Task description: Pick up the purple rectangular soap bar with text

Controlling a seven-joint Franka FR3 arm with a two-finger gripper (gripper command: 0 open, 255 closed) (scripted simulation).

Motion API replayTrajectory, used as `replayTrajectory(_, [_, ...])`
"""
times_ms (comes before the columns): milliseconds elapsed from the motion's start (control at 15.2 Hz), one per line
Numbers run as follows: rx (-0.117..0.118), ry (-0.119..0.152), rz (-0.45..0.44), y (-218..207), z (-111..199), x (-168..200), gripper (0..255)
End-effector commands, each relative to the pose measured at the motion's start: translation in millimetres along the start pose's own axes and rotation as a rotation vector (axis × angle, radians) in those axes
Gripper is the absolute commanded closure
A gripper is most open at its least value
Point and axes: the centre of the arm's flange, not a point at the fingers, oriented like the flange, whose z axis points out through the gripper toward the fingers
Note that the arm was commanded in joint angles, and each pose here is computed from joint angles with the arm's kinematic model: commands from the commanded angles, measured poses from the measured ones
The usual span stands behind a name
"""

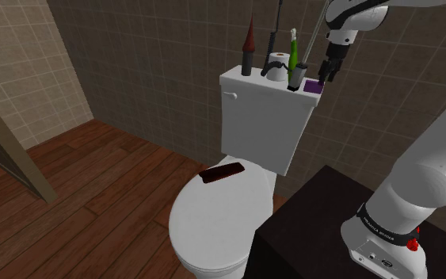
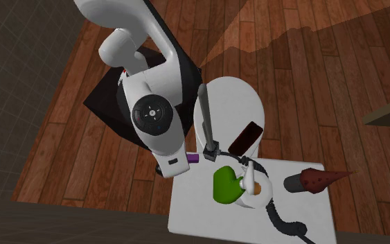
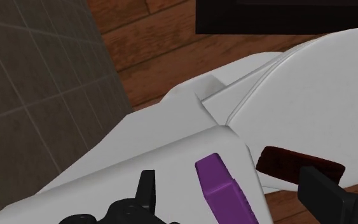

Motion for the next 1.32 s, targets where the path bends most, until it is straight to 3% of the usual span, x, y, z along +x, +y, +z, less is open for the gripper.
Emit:
replayTrajectory(0, [0.0, 0.0, 0.0, 0.2, 10.2, 1.4, 0])
replayTrajectory(264, [0.0, 0.0, 0.0, 0.5, 23.8, 1.2, 0])
replayTrajectory(330, [0.0, 0.0, 0.0, 0.7, 24.4, 1.6, 255])
replayTrajectory(924, [0.0, 0.0, 0.0, 0.5, 23.8, 1.3, 255])
replayTrajectory(1254, [0.0, 0.0, 0.0, -0.1, -2.6, 1.5, 255])
